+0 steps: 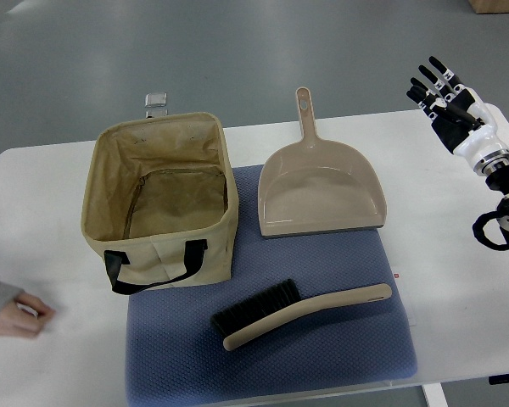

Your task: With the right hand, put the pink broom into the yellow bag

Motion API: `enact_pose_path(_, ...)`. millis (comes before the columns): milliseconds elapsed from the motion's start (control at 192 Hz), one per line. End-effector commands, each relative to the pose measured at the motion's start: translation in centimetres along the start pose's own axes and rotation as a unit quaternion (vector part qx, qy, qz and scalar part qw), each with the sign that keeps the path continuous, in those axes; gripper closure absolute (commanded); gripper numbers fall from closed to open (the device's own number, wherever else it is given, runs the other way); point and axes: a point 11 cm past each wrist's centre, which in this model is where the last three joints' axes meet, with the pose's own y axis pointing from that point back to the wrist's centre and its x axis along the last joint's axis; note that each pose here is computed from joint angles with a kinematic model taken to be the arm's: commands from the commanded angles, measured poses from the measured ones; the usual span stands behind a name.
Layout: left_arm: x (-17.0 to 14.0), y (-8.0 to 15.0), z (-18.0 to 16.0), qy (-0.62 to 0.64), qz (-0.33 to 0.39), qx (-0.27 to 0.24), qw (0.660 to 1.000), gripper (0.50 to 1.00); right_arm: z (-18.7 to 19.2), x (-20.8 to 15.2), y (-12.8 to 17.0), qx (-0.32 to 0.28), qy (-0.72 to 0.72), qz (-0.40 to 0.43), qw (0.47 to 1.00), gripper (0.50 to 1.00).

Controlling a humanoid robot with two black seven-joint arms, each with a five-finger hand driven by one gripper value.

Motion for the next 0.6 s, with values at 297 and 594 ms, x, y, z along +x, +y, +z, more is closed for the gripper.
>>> enact_pose_path(297, -0.13, 0.00, 0.08, -0.001, -0.002, -0.001, 1.000, 0.500, -0.04, -0.04, -0.05, 0.000, 0.000, 0.000, 1.000, 0.570)
enact_pose_path(594, -0.18, 0.00, 0.08, 0.000, -0.002, -0.001, 1.000, 0.500, 0.00, -0.12, -0.06, 0.001, -0.001, -0.002, 1.000, 0.570)
